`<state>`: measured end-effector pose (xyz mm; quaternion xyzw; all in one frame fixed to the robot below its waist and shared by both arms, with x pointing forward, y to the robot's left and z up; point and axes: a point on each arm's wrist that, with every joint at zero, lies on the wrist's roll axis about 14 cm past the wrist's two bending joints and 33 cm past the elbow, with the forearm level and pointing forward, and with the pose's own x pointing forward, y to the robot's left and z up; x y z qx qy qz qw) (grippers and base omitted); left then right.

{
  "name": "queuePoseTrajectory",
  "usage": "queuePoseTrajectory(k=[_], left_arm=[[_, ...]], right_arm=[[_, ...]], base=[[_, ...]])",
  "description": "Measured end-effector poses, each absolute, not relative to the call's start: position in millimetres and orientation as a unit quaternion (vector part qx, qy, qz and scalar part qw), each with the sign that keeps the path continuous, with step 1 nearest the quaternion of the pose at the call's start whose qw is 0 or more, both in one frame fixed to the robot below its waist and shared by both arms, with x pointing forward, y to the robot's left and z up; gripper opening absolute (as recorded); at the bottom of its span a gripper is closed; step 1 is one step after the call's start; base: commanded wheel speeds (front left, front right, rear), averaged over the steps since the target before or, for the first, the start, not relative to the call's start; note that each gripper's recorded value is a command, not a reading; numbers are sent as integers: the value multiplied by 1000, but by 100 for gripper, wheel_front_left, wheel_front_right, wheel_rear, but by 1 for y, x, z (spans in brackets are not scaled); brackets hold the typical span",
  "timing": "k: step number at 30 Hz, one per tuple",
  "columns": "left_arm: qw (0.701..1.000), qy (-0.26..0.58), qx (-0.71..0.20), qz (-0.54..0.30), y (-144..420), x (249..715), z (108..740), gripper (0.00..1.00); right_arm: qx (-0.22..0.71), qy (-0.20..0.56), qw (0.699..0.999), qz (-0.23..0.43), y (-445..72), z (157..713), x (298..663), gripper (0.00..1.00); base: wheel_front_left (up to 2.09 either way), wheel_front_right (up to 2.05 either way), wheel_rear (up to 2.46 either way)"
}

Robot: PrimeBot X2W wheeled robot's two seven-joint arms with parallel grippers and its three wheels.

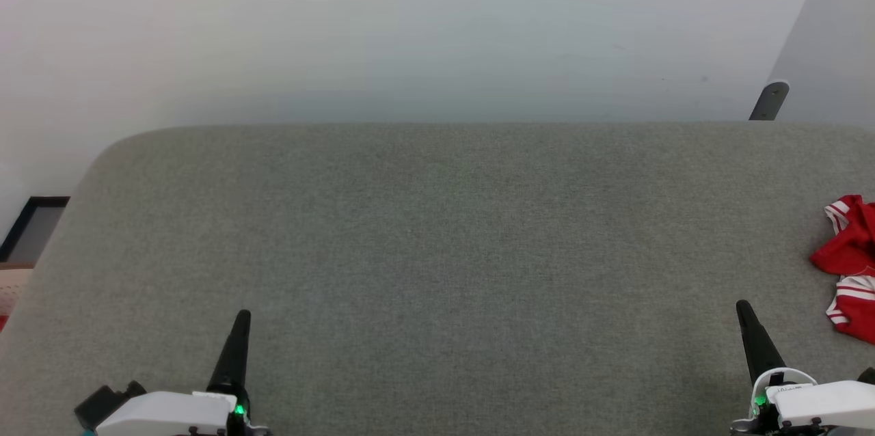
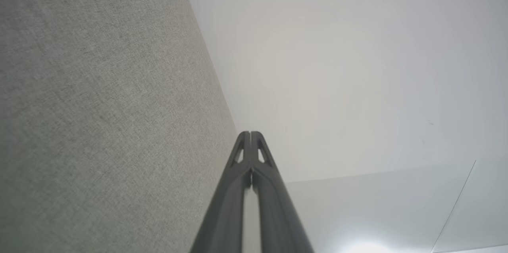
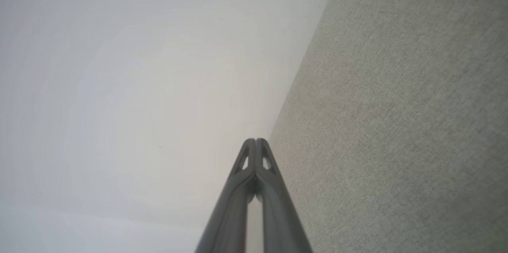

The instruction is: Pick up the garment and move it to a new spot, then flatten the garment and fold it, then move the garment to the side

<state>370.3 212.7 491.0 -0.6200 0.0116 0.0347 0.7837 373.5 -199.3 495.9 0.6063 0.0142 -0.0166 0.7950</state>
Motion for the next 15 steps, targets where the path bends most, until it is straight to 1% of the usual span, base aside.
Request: queuePoseTrajectory(k=[15], left_arm=[[748, 9, -663, 22, 207, 378, 497, 0]], right_arm=[[656, 10, 755, -12, -200, 499, 380, 0]], base=[[0, 0, 0]])
